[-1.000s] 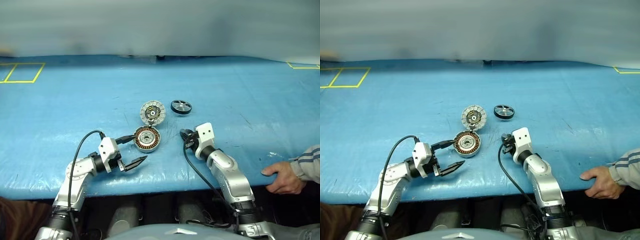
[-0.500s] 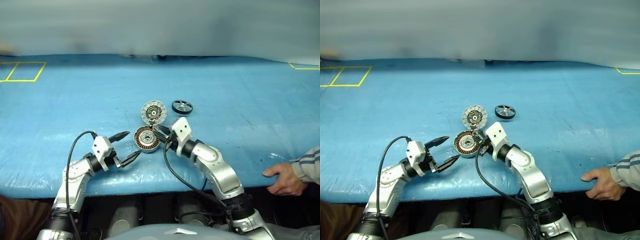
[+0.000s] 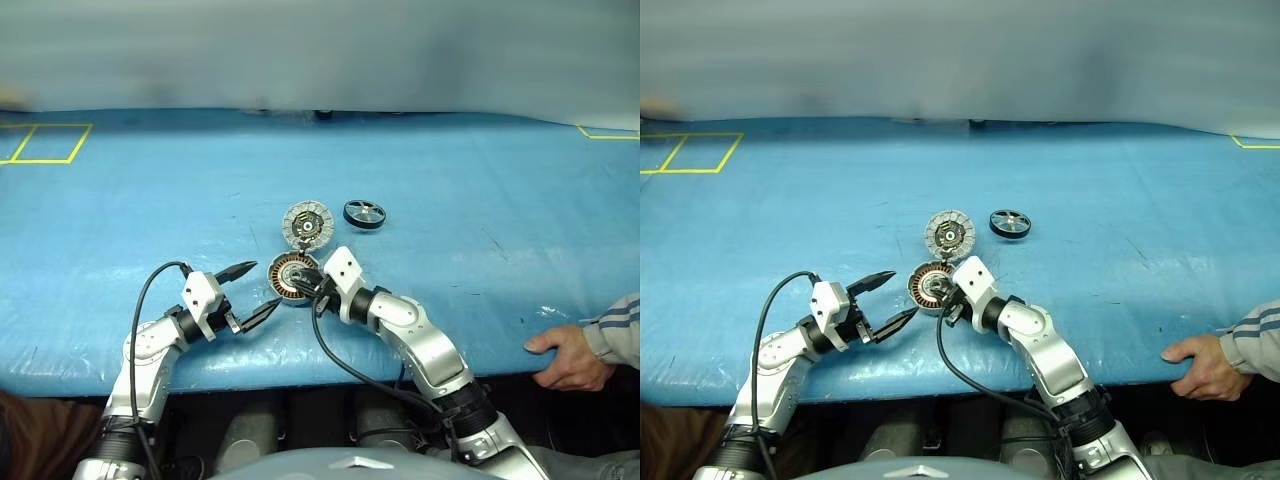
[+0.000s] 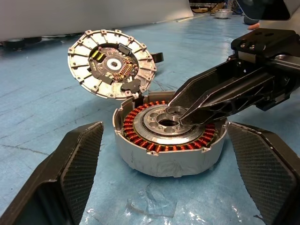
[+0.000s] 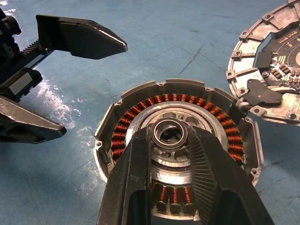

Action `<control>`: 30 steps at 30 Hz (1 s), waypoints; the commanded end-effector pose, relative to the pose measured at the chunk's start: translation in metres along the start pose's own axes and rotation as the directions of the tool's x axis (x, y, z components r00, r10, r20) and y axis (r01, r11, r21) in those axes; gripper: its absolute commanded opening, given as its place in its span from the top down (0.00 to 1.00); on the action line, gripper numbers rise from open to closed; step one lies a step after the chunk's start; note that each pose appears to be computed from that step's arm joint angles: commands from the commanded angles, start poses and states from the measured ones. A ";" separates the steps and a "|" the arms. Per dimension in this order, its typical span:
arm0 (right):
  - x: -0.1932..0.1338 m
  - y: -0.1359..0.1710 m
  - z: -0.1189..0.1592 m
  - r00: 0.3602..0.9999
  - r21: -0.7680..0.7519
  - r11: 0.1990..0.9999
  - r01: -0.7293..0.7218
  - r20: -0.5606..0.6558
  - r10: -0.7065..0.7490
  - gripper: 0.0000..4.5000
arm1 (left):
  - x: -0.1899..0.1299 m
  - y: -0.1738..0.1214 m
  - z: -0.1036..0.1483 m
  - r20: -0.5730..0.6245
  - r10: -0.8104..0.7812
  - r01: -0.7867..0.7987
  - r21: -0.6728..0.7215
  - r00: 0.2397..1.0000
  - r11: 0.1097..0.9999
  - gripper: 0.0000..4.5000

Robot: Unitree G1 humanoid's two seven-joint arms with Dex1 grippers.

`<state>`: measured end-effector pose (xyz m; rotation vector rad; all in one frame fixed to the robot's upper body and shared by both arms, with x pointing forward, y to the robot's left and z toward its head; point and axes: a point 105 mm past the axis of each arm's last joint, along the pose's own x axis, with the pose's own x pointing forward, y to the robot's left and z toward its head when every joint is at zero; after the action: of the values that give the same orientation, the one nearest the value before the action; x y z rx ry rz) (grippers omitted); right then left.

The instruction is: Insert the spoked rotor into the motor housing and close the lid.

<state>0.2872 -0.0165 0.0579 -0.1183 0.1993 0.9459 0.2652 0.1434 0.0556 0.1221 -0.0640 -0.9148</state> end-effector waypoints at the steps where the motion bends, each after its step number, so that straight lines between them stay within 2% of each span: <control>1: 0.003 0.001 0.009 1.000 -0.025 1.000 -0.012 0.028 0.012 0.84 | 0.003 -0.002 0.003 0.014 -0.012 0.012 0.006 1.000 1.000 0.00; 21: 0.006 -0.004 0.003 1.000 -0.038 0.999 0.000 0.000 0.000 0.84 | 0.002 -0.003 0.001 0.000 -0.015 0.015 0.017 1.000 1.000 0.00; 23: 0.006 -0.002 0.004 1.000 -0.048 0.999 -0.010 0.003 0.010 0.67 | 0.002 -0.003 0.001 -0.001 -0.015 0.015 0.018 1.000 1.000 0.00; 25: 0.006 0.000 0.005 1.000 -0.057 0.998 -0.018 0.009 0.019 0.55 | 0.002 -0.003 0.000 -0.003 -0.014 0.014 0.017 1.000 1.000 0.00; 30: 0.006 0.003 0.009 0.999 -0.052 0.998 -0.030 0.034 0.031 0.55 | 0.001 -0.003 -0.003 -0.009 -0.016 0.016 0.013 1.000 1.000 0.00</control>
<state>0.2907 -0.0110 0.0574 -0.1563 0.1824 0.9702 0.2638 0.1416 0.0498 0.1244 -0.0414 -0.9263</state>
